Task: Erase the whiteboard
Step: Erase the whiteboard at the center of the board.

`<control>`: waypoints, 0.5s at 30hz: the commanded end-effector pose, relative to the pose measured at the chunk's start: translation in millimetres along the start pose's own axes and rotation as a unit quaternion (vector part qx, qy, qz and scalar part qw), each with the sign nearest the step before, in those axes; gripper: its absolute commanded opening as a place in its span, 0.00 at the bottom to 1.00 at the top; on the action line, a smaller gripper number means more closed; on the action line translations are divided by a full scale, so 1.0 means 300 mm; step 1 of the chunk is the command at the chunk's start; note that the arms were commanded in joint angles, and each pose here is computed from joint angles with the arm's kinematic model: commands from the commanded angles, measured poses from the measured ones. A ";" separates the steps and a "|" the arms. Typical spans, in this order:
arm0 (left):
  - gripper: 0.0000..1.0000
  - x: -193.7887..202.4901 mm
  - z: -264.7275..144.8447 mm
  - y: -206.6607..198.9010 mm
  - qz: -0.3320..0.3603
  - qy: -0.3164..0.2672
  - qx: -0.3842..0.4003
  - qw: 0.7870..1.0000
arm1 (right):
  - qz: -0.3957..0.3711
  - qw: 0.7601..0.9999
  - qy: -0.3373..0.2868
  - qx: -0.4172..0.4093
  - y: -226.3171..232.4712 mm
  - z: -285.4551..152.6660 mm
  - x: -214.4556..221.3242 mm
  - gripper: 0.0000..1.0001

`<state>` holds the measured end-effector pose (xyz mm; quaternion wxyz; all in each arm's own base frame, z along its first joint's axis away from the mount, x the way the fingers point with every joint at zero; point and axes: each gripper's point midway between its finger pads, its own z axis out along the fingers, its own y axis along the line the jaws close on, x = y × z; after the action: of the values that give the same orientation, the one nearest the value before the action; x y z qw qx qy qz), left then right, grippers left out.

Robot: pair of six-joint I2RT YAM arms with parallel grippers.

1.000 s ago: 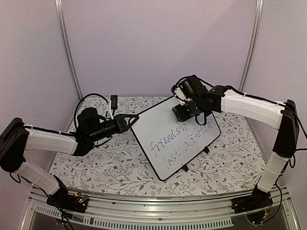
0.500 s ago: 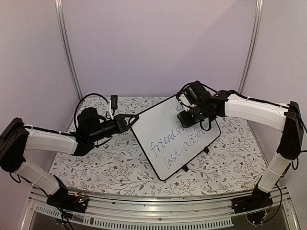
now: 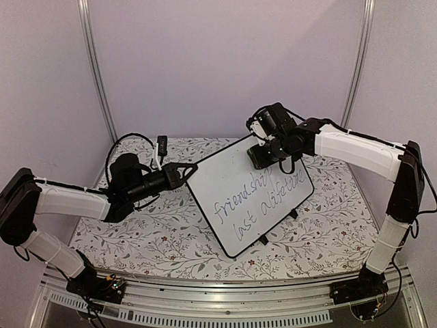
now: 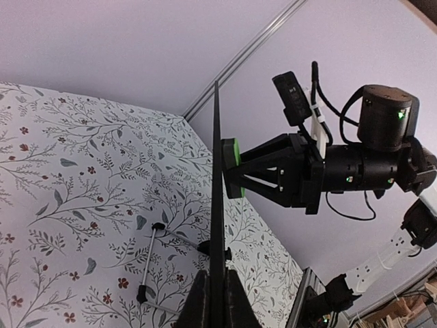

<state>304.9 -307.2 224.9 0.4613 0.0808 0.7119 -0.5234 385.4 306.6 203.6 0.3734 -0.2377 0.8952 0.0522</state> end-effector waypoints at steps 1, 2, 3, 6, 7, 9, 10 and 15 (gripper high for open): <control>0.00 0.013 -0.002 -0.074 0.041 0.006 0.049 0.998 | -0.002 1.000 0.016 -0.004 -0.001 0.049 0.037 0.00; 0.00 0.013 -0.002 -0.073 0.041 0.006 0.048 0.998 | -0.002 1.000 0.020 -0.005 -0.001 0.050 0.052 0.00; 0.00 0.012 -0.002 -0.075 0.041 0.006 0.049 0.998 | 0.000 1.000 0.023 -0.005 -0.003 0.047 0.064 0.00; 0.00 0.012 0.000 -0.075 0.041 0.006 0.050 0.998 | 0.005 0.999 0.031 -0.006 -0.010 0.036 0.105 0.00; 0.00 0.013 -0.001 -0.076 0.041 0.007 0.050 0.998 | 0.006 0.999 0.033 -0.006 -0.012 0.029 0.114 0.00; 0.00 0.014 0.001 -0.073 0.040 0.007 0.049 0.998 | 0.010 0.999 0.034 -0.008 -0.014 0.016 0.131 0.00; 0.00 0.013 0.000 -0.074 0.040 0.007 0.050 0.998 | 0.011 0.999 0.035 -0.008 -0.015 0.009 0.138 0.00; 0.00 0.014 0.000 -0.076 0.040 0.007 0.051 0.998 | 0.016 0.999 0.036 -0.010 -0.018 -0.003 0.153 0.00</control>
<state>304.7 -307.3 224.9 0.4604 0.0807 0.7119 -0.5242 366.2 291.7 181.1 0.3541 -0.2345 0.9036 0.0558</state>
